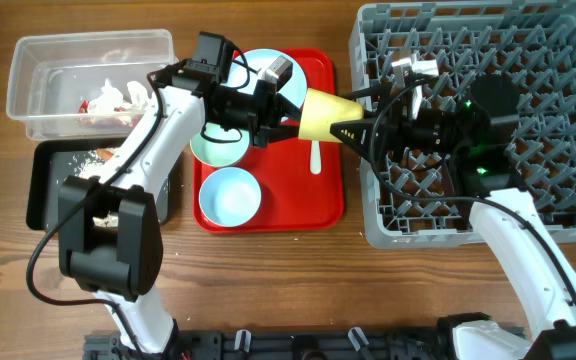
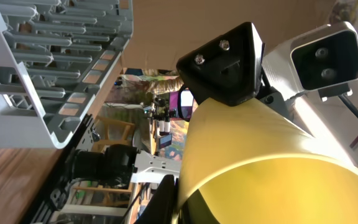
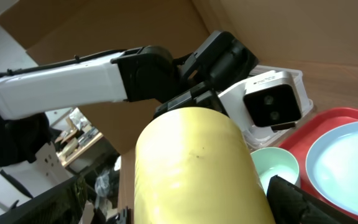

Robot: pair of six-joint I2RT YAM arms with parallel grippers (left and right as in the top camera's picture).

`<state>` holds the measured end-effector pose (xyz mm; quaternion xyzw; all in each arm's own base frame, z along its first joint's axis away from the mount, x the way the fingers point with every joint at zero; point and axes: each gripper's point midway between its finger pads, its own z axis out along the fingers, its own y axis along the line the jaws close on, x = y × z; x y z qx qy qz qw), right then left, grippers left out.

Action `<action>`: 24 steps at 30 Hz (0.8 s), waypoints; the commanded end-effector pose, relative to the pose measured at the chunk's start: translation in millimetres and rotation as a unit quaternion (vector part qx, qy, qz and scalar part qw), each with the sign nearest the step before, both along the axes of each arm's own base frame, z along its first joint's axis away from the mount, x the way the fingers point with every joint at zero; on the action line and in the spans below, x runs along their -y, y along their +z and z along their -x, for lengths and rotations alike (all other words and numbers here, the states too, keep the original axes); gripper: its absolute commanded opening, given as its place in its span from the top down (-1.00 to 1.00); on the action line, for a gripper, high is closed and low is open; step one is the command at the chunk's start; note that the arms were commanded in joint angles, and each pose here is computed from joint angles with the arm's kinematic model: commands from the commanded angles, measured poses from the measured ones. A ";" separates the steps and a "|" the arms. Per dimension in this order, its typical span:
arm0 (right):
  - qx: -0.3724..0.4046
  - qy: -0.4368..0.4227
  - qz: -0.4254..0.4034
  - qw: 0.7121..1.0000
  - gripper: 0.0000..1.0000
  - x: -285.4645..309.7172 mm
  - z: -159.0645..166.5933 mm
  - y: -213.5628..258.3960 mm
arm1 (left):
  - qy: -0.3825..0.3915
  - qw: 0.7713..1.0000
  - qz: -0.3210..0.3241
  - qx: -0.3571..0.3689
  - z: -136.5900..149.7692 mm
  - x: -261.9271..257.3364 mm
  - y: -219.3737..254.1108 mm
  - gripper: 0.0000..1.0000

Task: Sort waste into correct bins and load items into the dishwasher rack
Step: 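Lift the yellow cup toward the right gripper and grasp it with right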

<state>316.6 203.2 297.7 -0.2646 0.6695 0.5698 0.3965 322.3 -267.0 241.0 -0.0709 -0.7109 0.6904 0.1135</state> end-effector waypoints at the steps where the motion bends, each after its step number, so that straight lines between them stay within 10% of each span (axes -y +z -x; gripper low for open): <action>1: 0.013 0.047 0.001 0.999 -0.80 -6.6 8.6 -3.7 | -0.002 1.000 0.014 0.001 3.6 -2.9 17.9 0.92; 24: 0.014 0.064 0.000 0.998 -0.03 -15.0 10.6 -7.9 | -0.002 1.000 0.014 0.001 3.5 -2.9 17.7 0.77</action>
